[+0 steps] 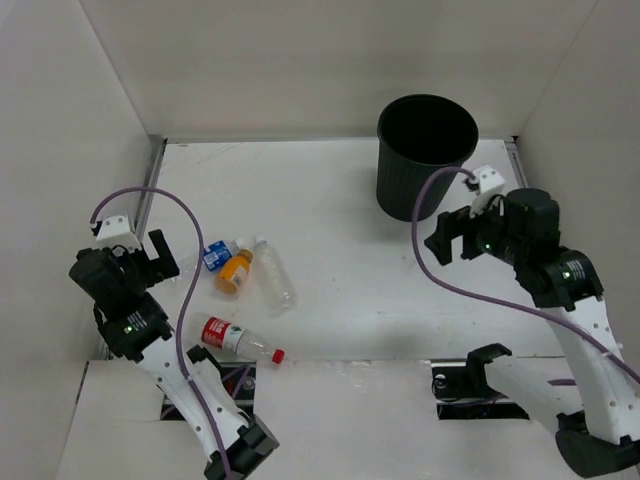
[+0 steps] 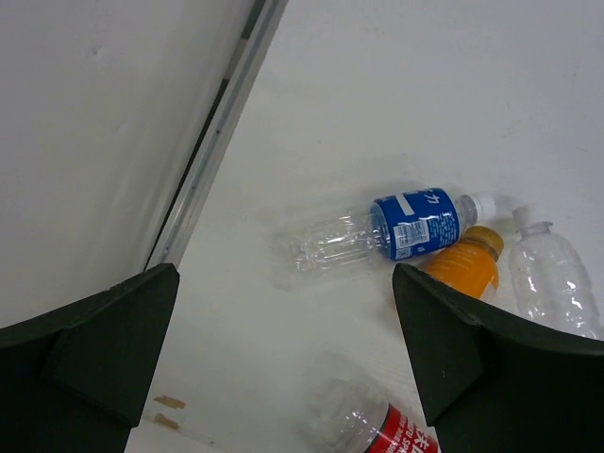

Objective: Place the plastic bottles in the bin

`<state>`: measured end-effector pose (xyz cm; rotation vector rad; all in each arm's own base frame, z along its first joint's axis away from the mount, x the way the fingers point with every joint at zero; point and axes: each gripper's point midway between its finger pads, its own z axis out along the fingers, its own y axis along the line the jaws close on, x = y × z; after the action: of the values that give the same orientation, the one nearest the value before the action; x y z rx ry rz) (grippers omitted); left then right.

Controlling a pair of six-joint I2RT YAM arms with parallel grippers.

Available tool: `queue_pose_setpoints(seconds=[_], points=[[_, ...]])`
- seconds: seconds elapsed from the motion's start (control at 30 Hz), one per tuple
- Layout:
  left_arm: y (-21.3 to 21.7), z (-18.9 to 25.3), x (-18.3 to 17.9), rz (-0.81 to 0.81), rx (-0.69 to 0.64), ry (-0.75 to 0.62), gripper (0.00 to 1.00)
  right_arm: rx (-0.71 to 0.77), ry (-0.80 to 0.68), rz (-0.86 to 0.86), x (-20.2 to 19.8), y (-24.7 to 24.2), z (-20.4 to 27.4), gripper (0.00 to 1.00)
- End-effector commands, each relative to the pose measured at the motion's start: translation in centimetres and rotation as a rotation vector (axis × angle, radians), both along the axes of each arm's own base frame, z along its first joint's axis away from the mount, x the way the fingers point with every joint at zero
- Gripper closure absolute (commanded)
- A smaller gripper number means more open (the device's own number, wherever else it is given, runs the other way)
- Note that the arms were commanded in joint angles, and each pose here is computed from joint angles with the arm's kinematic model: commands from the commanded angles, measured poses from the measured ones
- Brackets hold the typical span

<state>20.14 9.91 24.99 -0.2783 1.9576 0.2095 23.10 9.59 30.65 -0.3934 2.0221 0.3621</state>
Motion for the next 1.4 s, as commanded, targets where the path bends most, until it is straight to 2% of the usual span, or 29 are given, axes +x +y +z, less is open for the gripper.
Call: queue_pose_setpoints(seconds=[0.0, 0.2, 0.33, 0.47, 0.5, 0.6, 0.73, 0.87, 1.03, 1.17, 1.37], points=[[-0.7, 2.8, -1.0, 0.015, 0.019, -0.070, 0.00, 0.048, -0.055, 0.215, -0.9, 5.0, 1.2, 0.00], [-1.3, 3.0, -3.2, 0.080, 0.035, -0.088, 0.00, -0.085, -0.066, 0.600, -3.1, 14.3, 0.1, 0.00], [-0.4, 3.0, -4.5, 0.161, 0.053, -0.059, 0.00, -0.202, -0.052, 0.754, -3.8, 21.1, -2.4, 0.00], [-0.1, 4.5, -5.4, 0.205, 0.097, -0.066, 0.00, -0.192, 0.062, 0.840, -3.4, 26.3, -7.7, 0.00], [-0.2, 5.5, -5.6, 0.210, 0.100, -0.071, 0.00, -0.193, 0.130, 0.811, -1.7, 28.7, -10.8, 0.00], [-0.1, 6.1, -5.7, 0.217, 0.097, -0.069, 0.00, -0.149, 0.147, 0.743, 0.0, 30.9, -11.6, 0.00], [0.1, 6.1, -5.6, 0.216, 0.102, -0.058, 0.00, -0.045, 0.104, 0.577, 4.5, 33.8, -10.9, 0.00], [0.1, 5.4, -5.2, 0.201, 0.087, -0.038, 0.00, -0.030, 0.113, 0.407, 7.9, 35.3, -12.0, 0.00], [0.5, 5.4, -5.0, 0.203, 0.085, -0.032, 0.00, 0.060, 0.233, 0.364, 8.0, 37.7, -13.7, 0.00], [0.8, 6.1, -5.1, 0.204, 0.115, -0.031, 0.00, -0.001, 0.281, 0.367, 6.4, 39.0, -16.2, 0.00], [1.0, 7.6, -5.0, 0.198, 0.154, -0.037, 0.00, -0.151, 0.314, 0.286, 5.1, 36.0, -21.0, 0.00]])
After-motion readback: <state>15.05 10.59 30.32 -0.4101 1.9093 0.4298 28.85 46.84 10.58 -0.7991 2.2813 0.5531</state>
